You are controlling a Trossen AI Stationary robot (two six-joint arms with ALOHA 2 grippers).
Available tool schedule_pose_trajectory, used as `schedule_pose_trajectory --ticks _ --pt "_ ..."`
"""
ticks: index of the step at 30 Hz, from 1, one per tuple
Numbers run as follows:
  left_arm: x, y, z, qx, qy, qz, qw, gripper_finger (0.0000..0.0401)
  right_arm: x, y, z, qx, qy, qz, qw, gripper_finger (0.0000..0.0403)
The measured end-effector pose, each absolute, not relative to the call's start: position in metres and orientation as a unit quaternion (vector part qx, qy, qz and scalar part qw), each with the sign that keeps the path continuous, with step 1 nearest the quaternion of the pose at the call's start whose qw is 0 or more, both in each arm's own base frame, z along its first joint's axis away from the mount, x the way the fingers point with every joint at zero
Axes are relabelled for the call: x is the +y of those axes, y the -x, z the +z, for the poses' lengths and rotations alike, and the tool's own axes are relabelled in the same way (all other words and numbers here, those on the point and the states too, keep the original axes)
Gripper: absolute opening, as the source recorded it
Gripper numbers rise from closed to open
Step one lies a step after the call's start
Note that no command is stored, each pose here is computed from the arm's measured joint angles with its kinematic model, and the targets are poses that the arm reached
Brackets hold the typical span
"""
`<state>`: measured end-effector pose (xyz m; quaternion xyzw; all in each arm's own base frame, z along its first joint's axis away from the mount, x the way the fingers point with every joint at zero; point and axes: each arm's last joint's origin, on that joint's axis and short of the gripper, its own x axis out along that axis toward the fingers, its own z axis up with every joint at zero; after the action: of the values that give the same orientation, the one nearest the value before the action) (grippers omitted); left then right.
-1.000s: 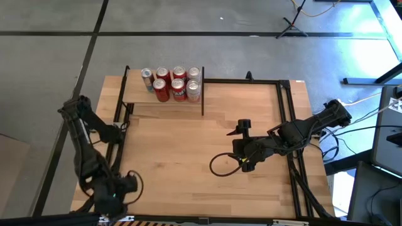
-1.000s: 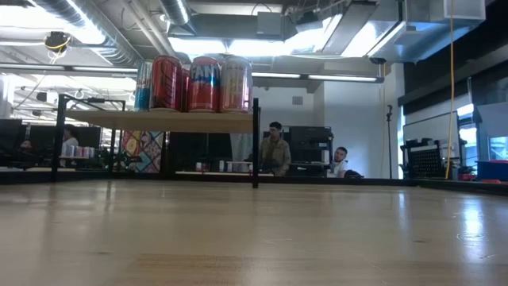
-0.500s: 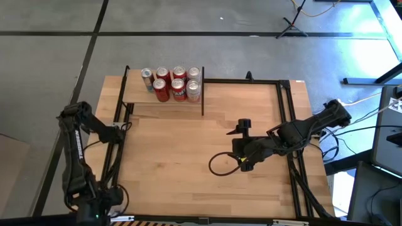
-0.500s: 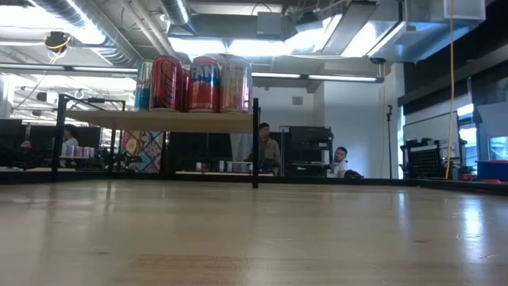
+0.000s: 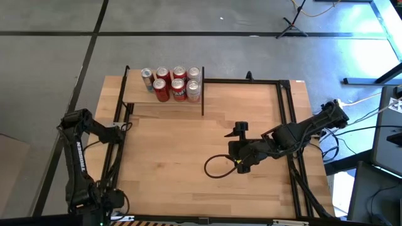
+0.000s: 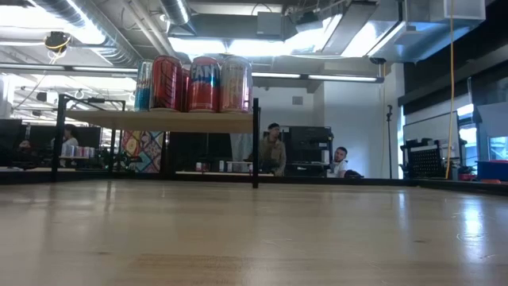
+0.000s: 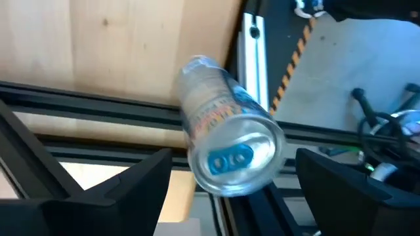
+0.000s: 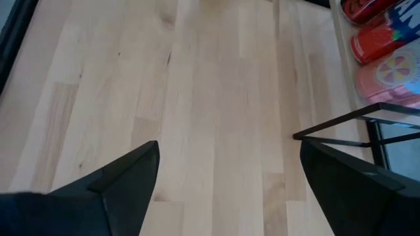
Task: Place canned beverage on shelf
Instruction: Put the blue soda can on the shelf aligned with the other blue soda can
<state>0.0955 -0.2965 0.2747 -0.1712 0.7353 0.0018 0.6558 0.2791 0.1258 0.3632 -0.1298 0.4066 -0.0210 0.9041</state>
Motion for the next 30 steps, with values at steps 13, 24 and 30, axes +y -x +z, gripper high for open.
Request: schedule_pose_trajectory --ticks 13,24,30 --pt "-0.306 -0.094 0.257 0.738 0.135 0.017 0.661 0.0311 0.126 -0.279 0.363 0.407 0.13 -0.021 0.904 0.0358" --pt "-0.306 -0.094 0.251 0.744 0.121 0.035 0.656 0.024 0.126 -0.279 0.363 0.408 0.132 -0.02 0.903 0.0358" --pt "-0.303 -0.101 0.253 0.745 0.141 0.047 0.65 0.0203 0.126 -0.279 0.363 0.409 0.134 -0.019 0.902 0.0358"
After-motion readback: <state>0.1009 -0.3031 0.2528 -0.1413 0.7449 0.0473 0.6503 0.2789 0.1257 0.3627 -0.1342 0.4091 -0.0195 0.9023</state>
